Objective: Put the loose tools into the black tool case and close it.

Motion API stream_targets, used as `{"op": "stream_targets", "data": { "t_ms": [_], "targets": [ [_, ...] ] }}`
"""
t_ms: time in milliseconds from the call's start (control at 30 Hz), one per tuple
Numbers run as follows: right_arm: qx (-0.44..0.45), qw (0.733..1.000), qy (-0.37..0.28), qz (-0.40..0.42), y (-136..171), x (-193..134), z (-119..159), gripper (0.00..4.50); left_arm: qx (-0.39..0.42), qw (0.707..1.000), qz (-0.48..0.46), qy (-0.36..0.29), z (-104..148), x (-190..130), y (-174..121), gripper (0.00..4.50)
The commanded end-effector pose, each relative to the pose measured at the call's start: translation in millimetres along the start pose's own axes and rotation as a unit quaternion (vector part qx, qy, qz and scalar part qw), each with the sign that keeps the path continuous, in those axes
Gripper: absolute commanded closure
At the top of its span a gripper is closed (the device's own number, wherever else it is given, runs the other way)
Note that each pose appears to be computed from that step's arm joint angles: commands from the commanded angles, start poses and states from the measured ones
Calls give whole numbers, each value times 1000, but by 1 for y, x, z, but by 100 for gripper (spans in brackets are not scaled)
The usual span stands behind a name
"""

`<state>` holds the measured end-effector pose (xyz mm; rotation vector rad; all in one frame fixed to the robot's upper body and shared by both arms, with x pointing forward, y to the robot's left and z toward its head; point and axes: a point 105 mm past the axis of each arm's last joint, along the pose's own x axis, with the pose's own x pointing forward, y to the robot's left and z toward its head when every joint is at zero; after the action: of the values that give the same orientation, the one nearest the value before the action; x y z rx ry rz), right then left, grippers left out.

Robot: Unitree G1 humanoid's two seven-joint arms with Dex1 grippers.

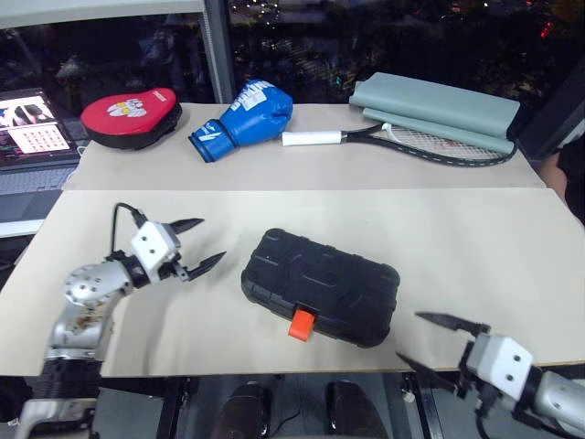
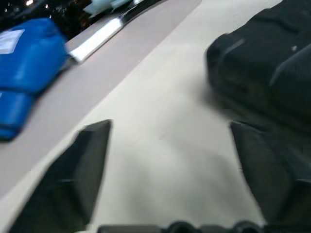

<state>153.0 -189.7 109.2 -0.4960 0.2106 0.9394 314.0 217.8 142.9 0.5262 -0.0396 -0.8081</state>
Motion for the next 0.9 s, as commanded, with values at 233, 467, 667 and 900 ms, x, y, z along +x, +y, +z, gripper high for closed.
{"op": "stream_targets", "data": {
  "t_ms": [233,467,667,900],
  "targets": [
    [58,996,-21,70,21,22,14,359,-9,995,-96,5,15,50,17,142],
    [33,995,-4,90,19,51,4,450,33,985,-171,-15,41,124,7,422],
    [1,998,15,55,-4,69,-5,450,53,962,-268,-8,45,145,-26,440],
    [1,999,4,-47,-62,56,4,450,72,897,-427,87,13,99,-49,440]
  ]
}}
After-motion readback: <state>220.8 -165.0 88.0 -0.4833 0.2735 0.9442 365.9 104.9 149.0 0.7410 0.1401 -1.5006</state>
